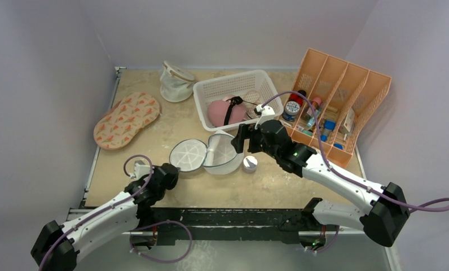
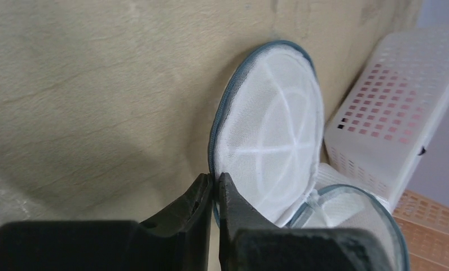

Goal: Unzip the laundry bag and remove the bra

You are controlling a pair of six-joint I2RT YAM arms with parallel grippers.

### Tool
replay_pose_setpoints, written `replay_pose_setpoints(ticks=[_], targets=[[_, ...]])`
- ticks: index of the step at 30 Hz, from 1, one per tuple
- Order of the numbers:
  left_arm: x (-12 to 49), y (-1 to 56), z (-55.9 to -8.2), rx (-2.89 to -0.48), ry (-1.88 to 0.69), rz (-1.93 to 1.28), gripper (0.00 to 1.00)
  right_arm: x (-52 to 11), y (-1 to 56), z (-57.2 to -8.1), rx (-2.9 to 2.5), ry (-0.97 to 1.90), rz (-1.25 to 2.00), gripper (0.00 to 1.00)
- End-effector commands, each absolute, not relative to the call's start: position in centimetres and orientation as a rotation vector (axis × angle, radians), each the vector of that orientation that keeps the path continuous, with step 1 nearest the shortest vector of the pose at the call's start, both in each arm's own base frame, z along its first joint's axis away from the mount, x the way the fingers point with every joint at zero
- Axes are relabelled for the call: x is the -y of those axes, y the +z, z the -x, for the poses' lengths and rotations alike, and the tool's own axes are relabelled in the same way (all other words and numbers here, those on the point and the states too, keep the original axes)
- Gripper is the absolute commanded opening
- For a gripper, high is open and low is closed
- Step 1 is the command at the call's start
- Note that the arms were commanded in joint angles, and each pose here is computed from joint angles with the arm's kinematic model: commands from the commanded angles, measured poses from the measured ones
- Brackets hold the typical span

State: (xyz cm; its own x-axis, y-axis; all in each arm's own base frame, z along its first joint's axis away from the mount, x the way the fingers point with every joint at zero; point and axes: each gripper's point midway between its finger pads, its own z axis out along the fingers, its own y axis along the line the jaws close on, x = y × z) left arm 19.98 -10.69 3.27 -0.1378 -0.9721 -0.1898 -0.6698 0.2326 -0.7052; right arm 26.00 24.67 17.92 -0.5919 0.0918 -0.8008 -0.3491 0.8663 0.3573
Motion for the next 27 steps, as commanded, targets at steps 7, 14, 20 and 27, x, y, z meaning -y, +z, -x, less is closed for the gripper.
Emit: replay_pose_setpoints(ticks=[7,14,20,27], targets=[[7.5,13.0,-22.9,-1.661,-0.555,1.201,0.0,-25.1,19.8,-26.9,-2.066,0.62,0.18,0.9],[6.1,18.0,-23.0,-1.639,-0.456,0.985,0.0,-25.7,20.1,-27.2,-2.068,0.633,0.194,0.9],[5.1,22.5,-22.7,-1.622,-0.379,0.785,0.0,-26.3,20.1,-26.9,-2.08,0.664,0.211,0.91],[7.5,26.4,-23.1,-1.654,-0.361,0.407,0.0,-27.0,20.3,-27.0,-2.081,0.691,0.23,0.91]])
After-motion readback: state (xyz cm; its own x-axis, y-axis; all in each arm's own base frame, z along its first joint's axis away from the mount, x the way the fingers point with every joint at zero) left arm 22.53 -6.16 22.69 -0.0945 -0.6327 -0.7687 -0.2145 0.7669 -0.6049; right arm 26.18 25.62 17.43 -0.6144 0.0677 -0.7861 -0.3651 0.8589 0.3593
